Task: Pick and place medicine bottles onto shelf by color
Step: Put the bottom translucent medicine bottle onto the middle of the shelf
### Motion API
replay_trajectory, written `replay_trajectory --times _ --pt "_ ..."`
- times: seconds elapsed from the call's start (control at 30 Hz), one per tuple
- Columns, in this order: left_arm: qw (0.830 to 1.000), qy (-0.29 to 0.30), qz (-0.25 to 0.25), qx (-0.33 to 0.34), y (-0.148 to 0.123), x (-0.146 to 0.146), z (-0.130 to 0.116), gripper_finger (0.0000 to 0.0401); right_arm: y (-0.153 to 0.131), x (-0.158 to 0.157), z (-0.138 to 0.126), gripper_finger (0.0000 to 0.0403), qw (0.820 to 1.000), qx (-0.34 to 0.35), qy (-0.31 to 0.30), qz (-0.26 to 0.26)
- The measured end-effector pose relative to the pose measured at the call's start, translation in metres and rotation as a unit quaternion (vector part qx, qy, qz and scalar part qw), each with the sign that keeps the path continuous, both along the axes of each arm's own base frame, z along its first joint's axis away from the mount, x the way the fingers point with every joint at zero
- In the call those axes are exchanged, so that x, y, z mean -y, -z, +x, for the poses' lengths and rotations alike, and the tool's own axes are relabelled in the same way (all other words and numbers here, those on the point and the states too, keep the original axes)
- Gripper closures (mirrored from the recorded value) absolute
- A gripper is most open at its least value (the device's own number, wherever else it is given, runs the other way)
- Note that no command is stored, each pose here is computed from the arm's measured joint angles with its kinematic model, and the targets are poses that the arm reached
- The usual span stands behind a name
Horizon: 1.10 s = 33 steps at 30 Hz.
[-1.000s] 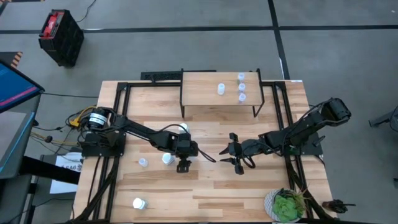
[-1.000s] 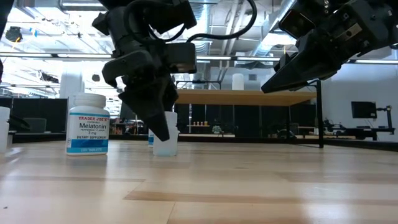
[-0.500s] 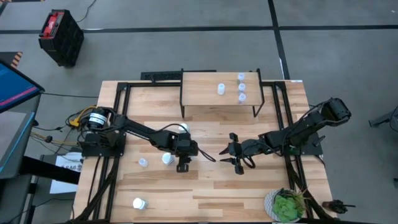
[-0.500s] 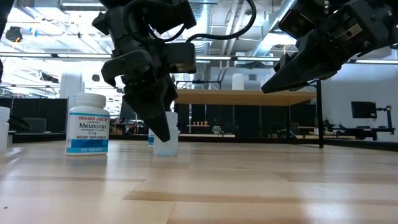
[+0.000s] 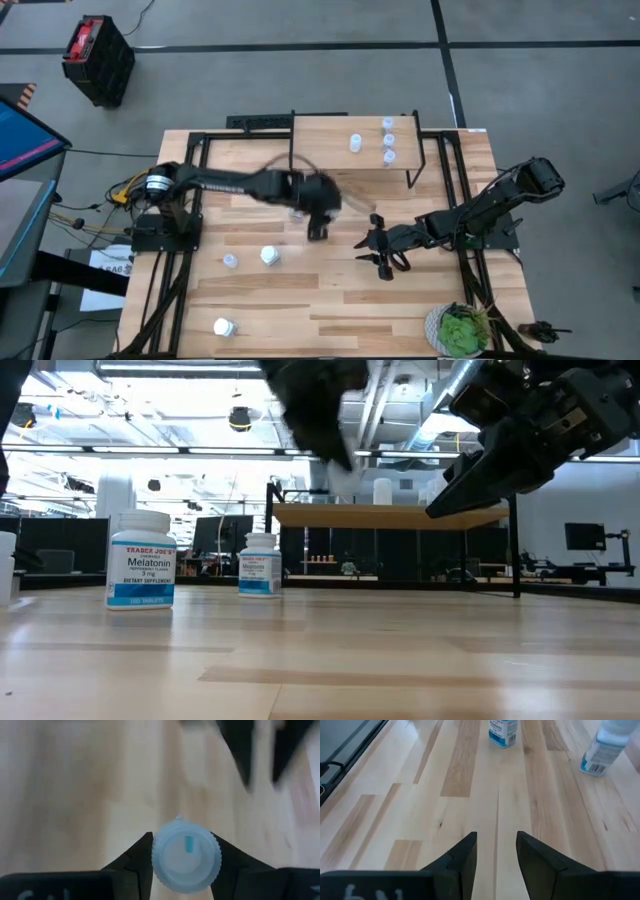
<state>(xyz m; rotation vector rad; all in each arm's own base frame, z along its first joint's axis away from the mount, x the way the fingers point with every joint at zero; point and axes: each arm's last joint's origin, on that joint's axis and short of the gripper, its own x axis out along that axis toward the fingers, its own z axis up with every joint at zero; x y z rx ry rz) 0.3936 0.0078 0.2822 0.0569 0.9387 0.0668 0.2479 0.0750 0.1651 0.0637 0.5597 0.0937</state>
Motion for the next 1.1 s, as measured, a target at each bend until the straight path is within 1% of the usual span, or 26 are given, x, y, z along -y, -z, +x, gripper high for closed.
replay_trajectory --times 0.13,0.23,0.33,0.4,0.47,0.53,0.6,0.63,0.77,0.9,1.0,1.03,1.1 --pt "0.997 -0.044 0.023 0.065 -0.034 -0.037 0.006 0.0284 0.002 0.0 -0.001 0.0244 1.0 -0.011 0.005 0.005" --pt "0.988 -0.089 0.022 0.126 -0.049 -0.066 0.009 0.0285 0.003 0.001 -0.002 0.0244 1.0 -0.017 0.006 0.003" --pt "0.981 -0.115 0.014 0.154 -0.053 -0.091 0.007 0.0286 0.003 0.001 -0.002 0.0244 1.0 -0.016 0.005 0.004" --pt "0.977 -0.127 -0.001 0.172 -0.055 -0.103 0.006 0.0286 0.003 0.0 -0.002 0.0244 1.0 -0.016 0.005 0.004" --pt "0.972 -0.133 -0.013 0.192 -0.053 -0.112 0.011 0.0286 0.003 0.001 -0.002 0.0244 1.0 -0.017 0.005 0.003" --pt "0.973 -0.132 -0.03 0.186 -0.044 -0.117 0.015 0.0286 0.003 0.001 -0.002 0.0244 1.0 -0.017 0.005 0.003" --pt "0.972 -0.12 -0.041 0.198 -0.038 -0.119 0.023 0.0286 0.003 0.001 -0.002 0.0244 1.0 -0.021 0.007 0.004" --pt "0.974 -0.117 -0.046 0.188 -0.034 -0.119 0.026 0.0286 0.004 0.001 -0.002 0.0244 1.0 -0.023 0.009 0.007" --pt "0.977 -0.116 -0.053 0.169 -0.031 -0.12 0.037 0.0286 0.004 0.001 -0.003 0.0244 0.999 -0.03 0.01 0.007" --pt "0.979 -0.126 -0.056 0.149 -0.035 -0.122 0.041 0.0286 0.004 0.001 -0.003 0.0244 0.999 -0.029 0.01 0.007" --pt "0.979 -0.134 -0.048 0.149 -0.032 -0.123 0.043 0.0286 0.004 0.001 -0.003 0.0244 0.999 -0.03 0.01 0.007" --pt "0.98 -0.139 -0.05 0.136 -0.029 -0.125 0.042 0.0286 0.004 0.001 -0.003 0.0244 0.999 -0.03 0.01 0.007" --pt "0.979 -0.146 -0.054 0.131 -0.027 -0.127 0.041 0.0287 0.005 0.001 -0.004 0.0244 0.999 -0.033 0.01 0.006"
